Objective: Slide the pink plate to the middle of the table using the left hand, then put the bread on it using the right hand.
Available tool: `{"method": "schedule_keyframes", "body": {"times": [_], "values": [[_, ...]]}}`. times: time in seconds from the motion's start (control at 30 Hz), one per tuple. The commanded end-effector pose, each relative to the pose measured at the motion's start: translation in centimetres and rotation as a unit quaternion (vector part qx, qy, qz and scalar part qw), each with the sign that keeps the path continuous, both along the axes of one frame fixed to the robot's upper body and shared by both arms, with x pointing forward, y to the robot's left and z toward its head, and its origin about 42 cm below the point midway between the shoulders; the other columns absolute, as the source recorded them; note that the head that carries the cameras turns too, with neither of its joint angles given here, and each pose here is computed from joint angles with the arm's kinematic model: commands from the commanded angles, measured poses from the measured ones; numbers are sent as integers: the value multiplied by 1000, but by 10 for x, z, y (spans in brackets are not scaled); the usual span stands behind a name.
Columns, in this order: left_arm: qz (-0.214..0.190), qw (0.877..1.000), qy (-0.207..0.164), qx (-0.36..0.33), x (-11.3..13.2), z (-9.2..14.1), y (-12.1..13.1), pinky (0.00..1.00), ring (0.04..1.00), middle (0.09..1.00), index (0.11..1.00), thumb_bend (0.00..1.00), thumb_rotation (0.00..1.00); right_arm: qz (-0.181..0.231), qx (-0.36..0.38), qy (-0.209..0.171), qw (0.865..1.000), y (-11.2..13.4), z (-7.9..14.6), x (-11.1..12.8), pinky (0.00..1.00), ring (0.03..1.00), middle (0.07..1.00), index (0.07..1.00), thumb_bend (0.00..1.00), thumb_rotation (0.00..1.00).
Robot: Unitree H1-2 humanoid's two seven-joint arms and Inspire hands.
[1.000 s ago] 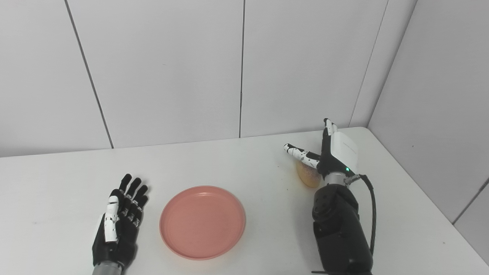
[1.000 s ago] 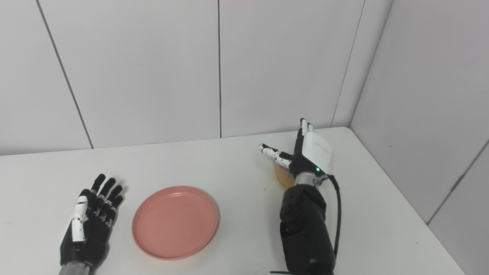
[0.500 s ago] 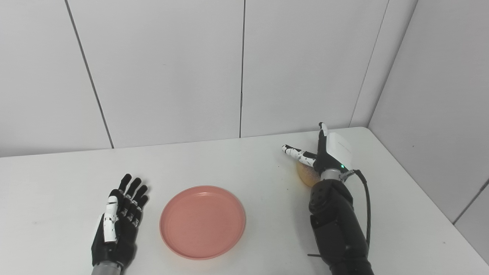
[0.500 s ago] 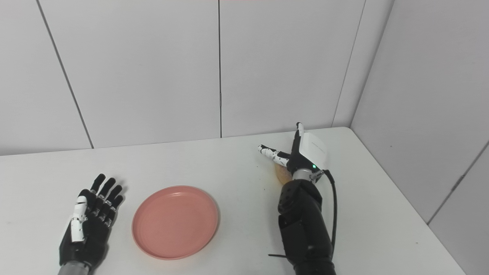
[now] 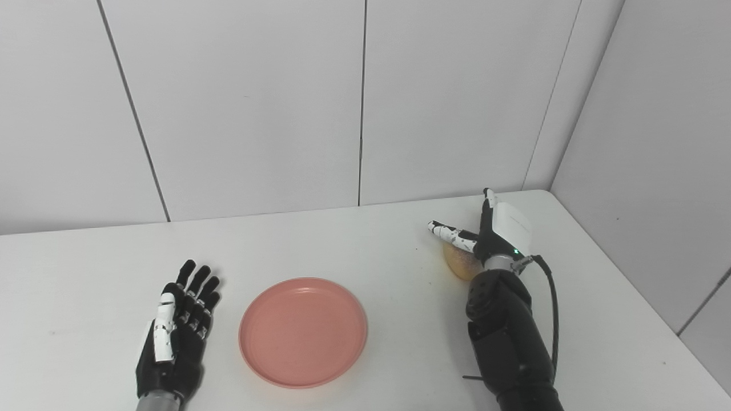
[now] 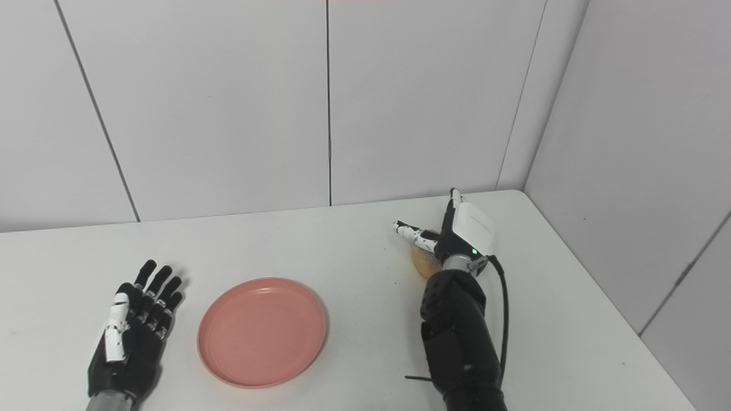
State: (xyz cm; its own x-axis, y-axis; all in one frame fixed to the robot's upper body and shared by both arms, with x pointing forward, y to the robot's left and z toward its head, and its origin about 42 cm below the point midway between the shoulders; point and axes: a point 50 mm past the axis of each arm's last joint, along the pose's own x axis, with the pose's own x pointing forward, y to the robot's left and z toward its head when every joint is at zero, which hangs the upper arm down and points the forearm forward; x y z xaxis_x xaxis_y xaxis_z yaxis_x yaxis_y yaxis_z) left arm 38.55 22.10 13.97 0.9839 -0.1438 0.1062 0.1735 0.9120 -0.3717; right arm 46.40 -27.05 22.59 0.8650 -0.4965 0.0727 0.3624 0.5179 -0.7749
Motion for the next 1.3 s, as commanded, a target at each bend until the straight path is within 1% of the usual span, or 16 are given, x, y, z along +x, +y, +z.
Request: {"method": "schedule_keyframes", "body": {"times": [0.0, 0.13, 0.17, 0.33, 0.37, 0.47, 0.5, 0.57, 0.63, 0.97, 1.0, 1.07, 1.1, 1.2, 1.27], "values": [[5, 998, 63, -3, -9, -24, 7, 995, 948, 955, 946, 277, 1000, -8, -19, -33, 999, -4, 28, 9, 844, 930, 951, 951, 943, 618], [5, 998, 64, -4, -9, -24, 7, 988, 942, 949, 940, 276, 1000, -7, -19, -23, 1000, -4, 26, 8, 862, 929, 952, 951, 944, 597], [5, 998, 64, -4, -9, -24, 7, 990, 943, 949, 942, 278, 1000, -6, -17, -21, 1000, -4, 25, 8, 833, 916, 942, 943, 946, 587], [5, 998, 63, -6, -9, -24, 6, 990, 944, 950, 942, 276, 1000, 0, -16, -8, 1000, -3, 20, 5, 782, 888, 917, 919, 975, 588], [5, 998, 64, -7, -9, -24, 6, 991, 945, 950, 944, 278, 1000, 0, -15, -4, 1000, -3, 20, 5, 757, 873, 907, 912, 978, 587], [7, 998, 66, -5, -9, -24, 6, 989, 943, 949, 941, 281, 1000, 2, -16, 9, 1000, -2, 15, 6, 743, 853, 882, 884, 977, 581], [8, 998, 66, -4, -9, -24, 6, 982, 937, 944, 935, 282, 1000, 2, -15, 11, 1000, -2, 14, 6, 735, 829, 859, 860, 981, 569], [9, 998, 67, -4, -10, -23, 6, 979, 935, 942, 931, 283, 1000, 3, -14, 17, 1000, -1, 12, 7, 742, 826, 859, 858, 981, 574], [7, 998, 66, -6, -9, -24, 7, 986, 940, 945, 933, 283, 1000, 5, -12, 20, 1000, 1, 11, 8, 718, 809, 847, 845, 978, 574], [9, 998, 67, -6, -10, -25, 7, 985, 938, 943, 928, 285, 1000, 12, -9, 39, 999, 2, 7, 12, 704, 804, 862, 874, 958, 567], [10, 998, 68, -6, -10, -25, 7, 983, 937, 941, 926, 287, 1000, 11, -9, 41, 999, 2, 6, 13, 694, 797, 857, 868, 959, 566], [11, 998, 69, -7, -9, -25, 7, 981, 936, 941, 925, 288, 1000, 11, -10, 47, 999, 1, 4, 14, 651, 753, 825, 836, 958, 566], [11, 997, 69, -7, -9, -25, 7, 981, 936, 941, 925, 288, 1000, 11, -11, 48, 999, 1, 3, 14, 648, 749, 823, 834, 958, 566], [10, 998, 68, -7, -10, -25, 6, 980, 937, 940, 926, 288, 1000, 12, -6, 50, 999, 0, 1, 14, 582, 696, 773, 794, 958, 545], [10, 998, 67, -5, -10, -25, 6, 981, 937, 941, 925, 290, 1000, 14, -5, 54, 998, -2, -1, 15, 586, 710, 773, 790, 953, 538]]}}
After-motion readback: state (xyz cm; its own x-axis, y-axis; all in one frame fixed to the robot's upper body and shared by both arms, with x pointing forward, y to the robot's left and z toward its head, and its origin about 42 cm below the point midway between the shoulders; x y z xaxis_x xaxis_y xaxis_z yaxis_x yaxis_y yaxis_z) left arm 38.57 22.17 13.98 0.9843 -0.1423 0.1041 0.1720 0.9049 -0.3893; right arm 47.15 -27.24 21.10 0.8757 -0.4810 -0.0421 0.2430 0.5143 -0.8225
